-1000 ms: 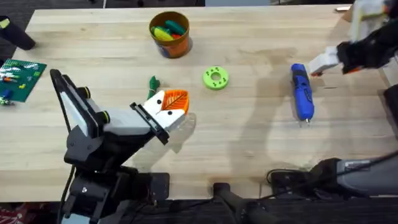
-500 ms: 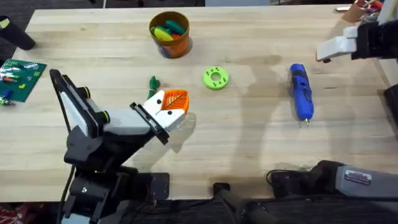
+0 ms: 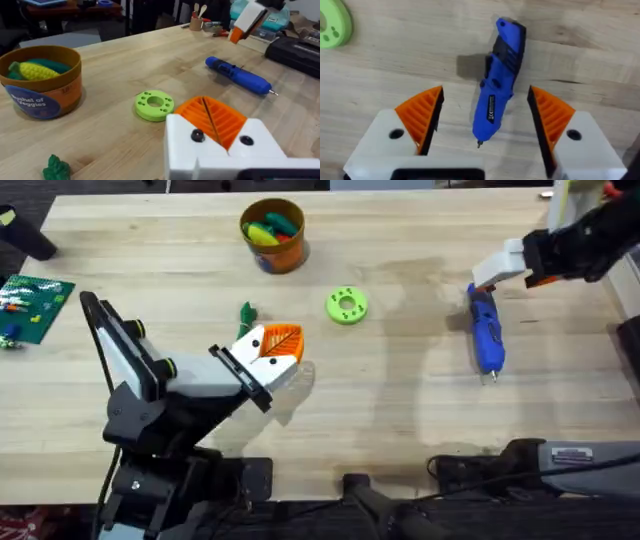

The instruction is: Pick up the gripper from the table and insert it into the empty holder that is missing its gripper. Then pick up a screw, insert it into the mounting hole, and use the screwdriver to tighten it. Finally, clean up the table by picking up the vegetable and placing it into the bucket.

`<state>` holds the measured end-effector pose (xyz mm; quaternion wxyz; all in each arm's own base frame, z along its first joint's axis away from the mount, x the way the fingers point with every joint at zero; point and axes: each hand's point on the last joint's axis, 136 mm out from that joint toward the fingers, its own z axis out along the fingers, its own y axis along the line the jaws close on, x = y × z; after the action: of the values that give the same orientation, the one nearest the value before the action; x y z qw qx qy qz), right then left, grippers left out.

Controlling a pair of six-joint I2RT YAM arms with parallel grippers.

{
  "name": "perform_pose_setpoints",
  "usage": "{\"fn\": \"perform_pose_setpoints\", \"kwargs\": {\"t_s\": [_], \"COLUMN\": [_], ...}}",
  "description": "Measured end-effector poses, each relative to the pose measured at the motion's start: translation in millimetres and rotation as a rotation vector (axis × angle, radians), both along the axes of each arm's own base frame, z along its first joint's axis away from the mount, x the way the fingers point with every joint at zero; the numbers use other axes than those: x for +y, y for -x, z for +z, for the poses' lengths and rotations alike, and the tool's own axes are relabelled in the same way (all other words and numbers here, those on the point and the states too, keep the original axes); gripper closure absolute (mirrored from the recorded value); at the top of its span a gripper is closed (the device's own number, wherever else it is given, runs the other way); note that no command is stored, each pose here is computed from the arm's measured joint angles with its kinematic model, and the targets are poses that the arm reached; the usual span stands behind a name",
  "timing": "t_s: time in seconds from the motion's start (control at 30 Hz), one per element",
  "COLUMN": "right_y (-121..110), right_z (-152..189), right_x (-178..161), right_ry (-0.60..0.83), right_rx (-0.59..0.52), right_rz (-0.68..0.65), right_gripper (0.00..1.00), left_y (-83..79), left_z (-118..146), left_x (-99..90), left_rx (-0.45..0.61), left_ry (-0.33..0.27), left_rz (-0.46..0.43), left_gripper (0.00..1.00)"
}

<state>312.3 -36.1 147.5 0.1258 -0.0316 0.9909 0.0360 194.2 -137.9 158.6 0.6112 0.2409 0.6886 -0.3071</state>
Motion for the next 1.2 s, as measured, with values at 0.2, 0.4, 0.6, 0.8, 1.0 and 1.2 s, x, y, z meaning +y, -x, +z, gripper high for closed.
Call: {"fn": "perform_pose_setpoints", "kwargs": {"t_s": [0.2,0.4,0.6,0.8,1.0,1.2], "right_y": [-1,1,-2,-6,-13,-10], "right_z": [-20,-55,-75,-79,-89,-104], "right_x": [-5,-12,-15,-17,-18,-19], "right_ry": [0.019,0.034,0.042,0.046,0.046,0.053], "right_rx": [0.071,0.194,0.242,0.237,0.210,0.205], "right_rz": [-0.009,-0.033,-0.043,-0.055,-0.086,-0.098], "right_gripper": [0.006,0.006,0.008,0.007,0.007,0.007], "left_y": [0.0,0.0,0.0,0.0,0.0,0.0], "left_z": [0,0,0,0,0,0], "left_x": [0.0,0.0,0.0,0.0,0.0,0.0], "left_rx": [0.000,0.000,0.000,0.000,0.000,0.000], "left_ry": [0.000,0.000,0.000,0.000,0.000,0.000], "left_rz": [0.000,0.000,0.000,0.000,0.000,0.000], "left_gripper": [0.979,0.979,0.979,0.979,0.979,0.979]}}
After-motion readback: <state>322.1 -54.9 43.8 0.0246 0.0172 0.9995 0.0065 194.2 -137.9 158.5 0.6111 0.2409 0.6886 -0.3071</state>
